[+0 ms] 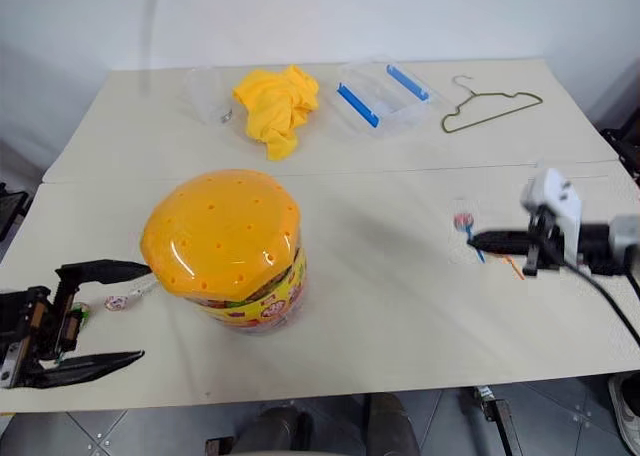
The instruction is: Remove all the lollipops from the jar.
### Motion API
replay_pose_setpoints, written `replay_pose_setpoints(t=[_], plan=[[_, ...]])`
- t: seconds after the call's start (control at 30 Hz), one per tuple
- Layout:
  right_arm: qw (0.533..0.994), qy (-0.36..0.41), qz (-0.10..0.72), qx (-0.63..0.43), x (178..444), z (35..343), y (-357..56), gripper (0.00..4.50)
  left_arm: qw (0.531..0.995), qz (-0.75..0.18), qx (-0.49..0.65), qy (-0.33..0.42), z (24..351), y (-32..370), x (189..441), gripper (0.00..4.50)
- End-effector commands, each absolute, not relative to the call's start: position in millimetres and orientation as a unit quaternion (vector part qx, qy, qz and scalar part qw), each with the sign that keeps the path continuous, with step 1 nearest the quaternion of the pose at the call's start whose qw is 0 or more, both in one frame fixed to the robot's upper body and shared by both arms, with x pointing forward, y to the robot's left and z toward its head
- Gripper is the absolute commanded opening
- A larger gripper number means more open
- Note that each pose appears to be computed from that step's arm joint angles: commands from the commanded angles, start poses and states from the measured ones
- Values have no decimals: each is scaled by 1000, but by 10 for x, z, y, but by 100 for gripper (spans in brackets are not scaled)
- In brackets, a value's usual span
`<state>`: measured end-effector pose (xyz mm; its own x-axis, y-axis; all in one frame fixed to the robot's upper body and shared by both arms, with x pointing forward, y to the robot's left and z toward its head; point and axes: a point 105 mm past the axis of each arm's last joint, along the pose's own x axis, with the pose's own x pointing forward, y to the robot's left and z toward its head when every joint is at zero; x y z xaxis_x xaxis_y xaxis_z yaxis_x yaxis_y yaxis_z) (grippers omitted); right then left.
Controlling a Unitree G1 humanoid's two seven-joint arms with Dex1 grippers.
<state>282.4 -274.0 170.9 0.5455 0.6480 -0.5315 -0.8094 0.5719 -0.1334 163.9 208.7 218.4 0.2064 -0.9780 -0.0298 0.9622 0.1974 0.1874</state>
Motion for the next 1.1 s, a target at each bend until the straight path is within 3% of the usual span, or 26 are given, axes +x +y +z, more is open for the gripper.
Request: replay_pose_setpoints(t=[0.03, 0.17, 0.27, 0.47, 0.63, 0.73, 0.9, 1.1], plan=[[870, 228, 384, -209, 2767, 1631, -2965, 4, 764, -638, 78, -50, 2158, 2044, 1586, 450], [889, 261, 315, -207, 2757, 1381, -3243, 4, 773, -629, 66, -51, 2148, 2044, 1591, 450], [891, 270, 301, -206, 2752, 1288, -3327, 64, 777, -624, 62, -48, 2142, 2049, 1566, 450], [895, 261, 303, -197, 2726, 1204, -3359, 269, 797, -600, 52, -44, 2141, 2157, 1583, 450], [894, 160, 384, -168, 2673, 1393, -3089, 435, 843, -537, 33, 3, 2064, 2407, 1745, 450], [885, 111, 418, -170, 2633, 1510, -2989, 447, 864, -502, 35, 23, 2006, 2569, 1813, 450], [866, -13, 471, -165, 2580, 1953, -2706, 447, 935, -348, 69, 3, 1899, 3082, 2064, 450], [807, -104, 550, -189, 2596, 1979, -1970, 447, 957, -272, 97, -39, 1810, 3159, 2207, 450]])
